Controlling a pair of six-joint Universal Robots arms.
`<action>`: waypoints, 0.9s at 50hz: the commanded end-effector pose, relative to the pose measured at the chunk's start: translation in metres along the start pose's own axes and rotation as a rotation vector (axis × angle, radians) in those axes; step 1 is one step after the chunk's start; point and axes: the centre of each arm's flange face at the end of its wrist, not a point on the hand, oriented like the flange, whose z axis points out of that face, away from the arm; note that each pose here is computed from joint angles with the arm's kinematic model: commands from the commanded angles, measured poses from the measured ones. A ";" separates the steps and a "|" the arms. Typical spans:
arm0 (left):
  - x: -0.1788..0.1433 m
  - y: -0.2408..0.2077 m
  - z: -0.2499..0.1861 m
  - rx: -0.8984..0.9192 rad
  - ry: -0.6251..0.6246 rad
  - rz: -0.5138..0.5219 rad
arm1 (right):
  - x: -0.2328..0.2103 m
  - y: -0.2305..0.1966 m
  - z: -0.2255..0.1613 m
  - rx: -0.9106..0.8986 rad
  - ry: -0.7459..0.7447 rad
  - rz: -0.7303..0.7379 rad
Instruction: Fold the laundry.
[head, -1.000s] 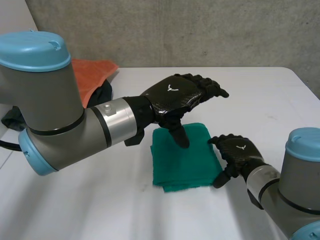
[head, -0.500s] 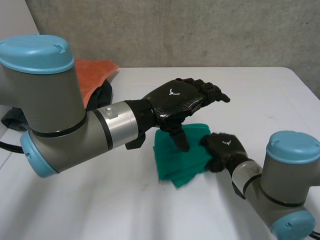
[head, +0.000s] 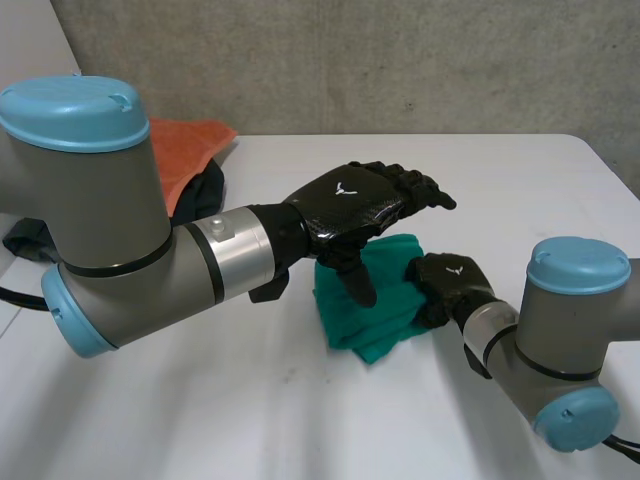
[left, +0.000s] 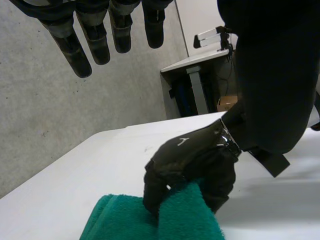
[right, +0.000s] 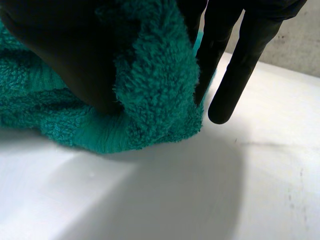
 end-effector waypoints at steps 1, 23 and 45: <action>0.001 -0.002 0.000 0.005 0.000 0.004 | 0.004 -0.023 0.019 0.081 0.012 -0.005; -0.002 -0.032 -0.007 0.073 -0.059 0.058 | 0.248 -0.064 0.135 0.264 0.557 0.038; -0.003 -0.020 0.002 0.049 -0.050 0.041 | 0.353 -0.047 0.106 0.238 0.747 -0.010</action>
